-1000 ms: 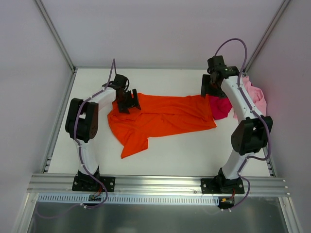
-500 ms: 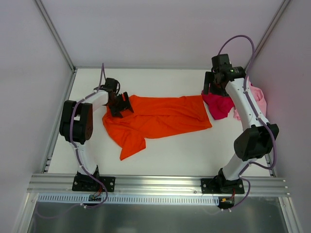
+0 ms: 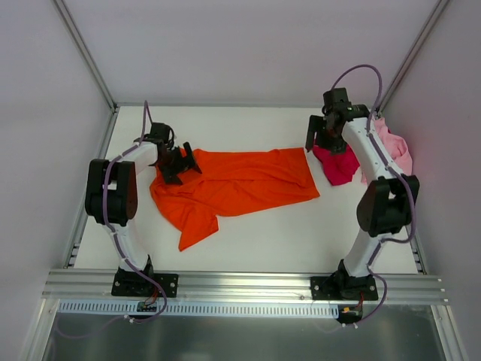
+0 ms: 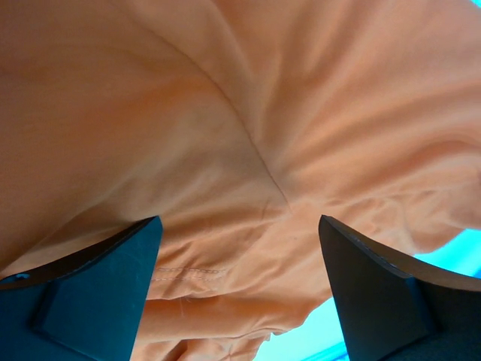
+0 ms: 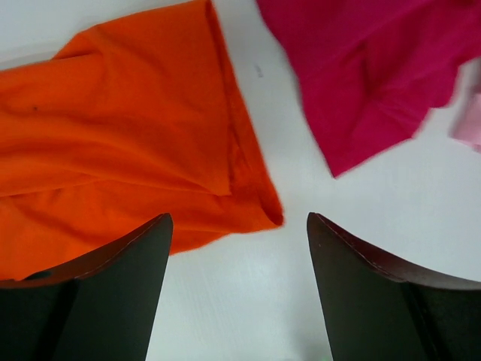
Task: Fold and stack the t-shirts
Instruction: Grap the side of the flattened tshirt closest away from the robot with both arms
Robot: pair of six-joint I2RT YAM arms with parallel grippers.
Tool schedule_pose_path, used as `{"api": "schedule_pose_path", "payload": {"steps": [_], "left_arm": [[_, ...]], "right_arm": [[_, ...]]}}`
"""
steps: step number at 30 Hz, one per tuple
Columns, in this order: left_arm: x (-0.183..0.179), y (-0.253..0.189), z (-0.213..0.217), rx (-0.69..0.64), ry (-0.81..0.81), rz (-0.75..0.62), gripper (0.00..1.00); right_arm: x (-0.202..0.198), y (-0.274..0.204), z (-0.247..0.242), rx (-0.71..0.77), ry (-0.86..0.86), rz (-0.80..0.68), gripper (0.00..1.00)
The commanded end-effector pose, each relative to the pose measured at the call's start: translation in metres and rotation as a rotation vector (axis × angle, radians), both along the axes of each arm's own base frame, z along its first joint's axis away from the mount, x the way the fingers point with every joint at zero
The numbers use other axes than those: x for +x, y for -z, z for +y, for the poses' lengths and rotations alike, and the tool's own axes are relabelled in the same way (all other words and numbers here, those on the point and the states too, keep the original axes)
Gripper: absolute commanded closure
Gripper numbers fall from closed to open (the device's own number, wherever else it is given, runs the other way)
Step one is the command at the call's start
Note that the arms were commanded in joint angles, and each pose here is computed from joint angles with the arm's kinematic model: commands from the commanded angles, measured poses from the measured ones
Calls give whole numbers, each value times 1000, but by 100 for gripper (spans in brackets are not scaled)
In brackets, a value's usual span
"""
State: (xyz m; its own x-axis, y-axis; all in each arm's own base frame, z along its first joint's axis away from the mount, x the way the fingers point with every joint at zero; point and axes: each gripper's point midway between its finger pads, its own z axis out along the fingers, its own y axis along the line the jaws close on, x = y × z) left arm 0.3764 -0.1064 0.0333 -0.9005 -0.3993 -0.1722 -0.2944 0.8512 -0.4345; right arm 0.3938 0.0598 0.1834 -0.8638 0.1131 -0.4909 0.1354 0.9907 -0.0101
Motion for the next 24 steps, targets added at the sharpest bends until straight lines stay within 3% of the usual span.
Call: {"api": "schedule_pose_path", "payload": {"steps": [1,3,7,13,24], "left_arm": [[7,-30,-19,-97,89,-101,12],[13,-57,-31,-136,131,-182,8],[26,-113,-44,-179,179,-329,4],[15,-178,-49,-216,212,-464,2],[-13,-200,-44,-194,229,-483,1]], "right_arm": [[27,53,41,287,-30,119,24],[40,59,67,423,-77,118,24],[66,56,84,495,-139,64,23],[88,71,75,419,-160,74,22],[107,86,28,210,-89,21,20]]}}
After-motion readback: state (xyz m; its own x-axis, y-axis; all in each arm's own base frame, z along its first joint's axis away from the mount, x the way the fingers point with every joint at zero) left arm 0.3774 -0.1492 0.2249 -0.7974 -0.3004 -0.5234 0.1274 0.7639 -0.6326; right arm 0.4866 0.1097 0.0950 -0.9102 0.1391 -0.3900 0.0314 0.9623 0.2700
